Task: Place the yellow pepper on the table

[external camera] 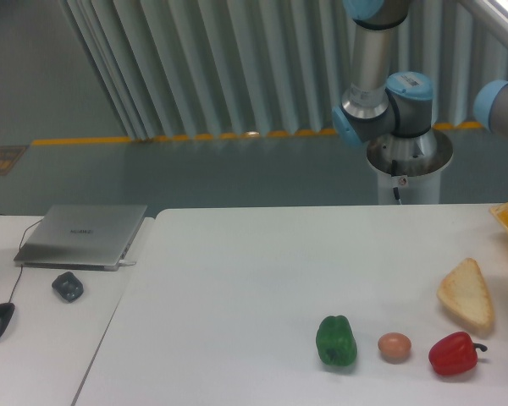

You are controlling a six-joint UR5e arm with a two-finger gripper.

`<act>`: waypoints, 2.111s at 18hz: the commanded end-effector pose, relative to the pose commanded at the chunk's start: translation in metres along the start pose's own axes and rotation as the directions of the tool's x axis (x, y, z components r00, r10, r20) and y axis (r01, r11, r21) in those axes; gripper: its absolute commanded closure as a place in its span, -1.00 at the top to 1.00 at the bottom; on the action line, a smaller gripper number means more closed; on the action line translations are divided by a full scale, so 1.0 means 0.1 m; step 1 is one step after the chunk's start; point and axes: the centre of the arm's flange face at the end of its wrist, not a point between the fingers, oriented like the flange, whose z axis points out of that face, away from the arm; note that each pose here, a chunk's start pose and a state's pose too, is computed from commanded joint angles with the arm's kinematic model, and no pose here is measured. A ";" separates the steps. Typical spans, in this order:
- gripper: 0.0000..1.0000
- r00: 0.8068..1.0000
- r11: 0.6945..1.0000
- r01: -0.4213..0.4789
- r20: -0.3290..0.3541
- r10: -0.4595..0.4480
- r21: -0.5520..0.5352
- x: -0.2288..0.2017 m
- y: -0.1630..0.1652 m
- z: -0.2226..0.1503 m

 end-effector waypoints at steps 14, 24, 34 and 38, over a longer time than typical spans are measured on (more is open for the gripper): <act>1.00 0.868 0.836 -0.496 -0.160 0.470 -0.234 -0.02 0.76 0.50; 1.00 0.827 0.808 -0.556 -0.225 0.515 -0.197 0.10 0.92 0.76; 1.00 0.813 0.800 -0.574 -0.239 0.531 -0.176 0.17 1.06 0.87; 1.00 0.799 0.788 -0.592 -0.244 0.549 -0.168 0.16 1.06 0.92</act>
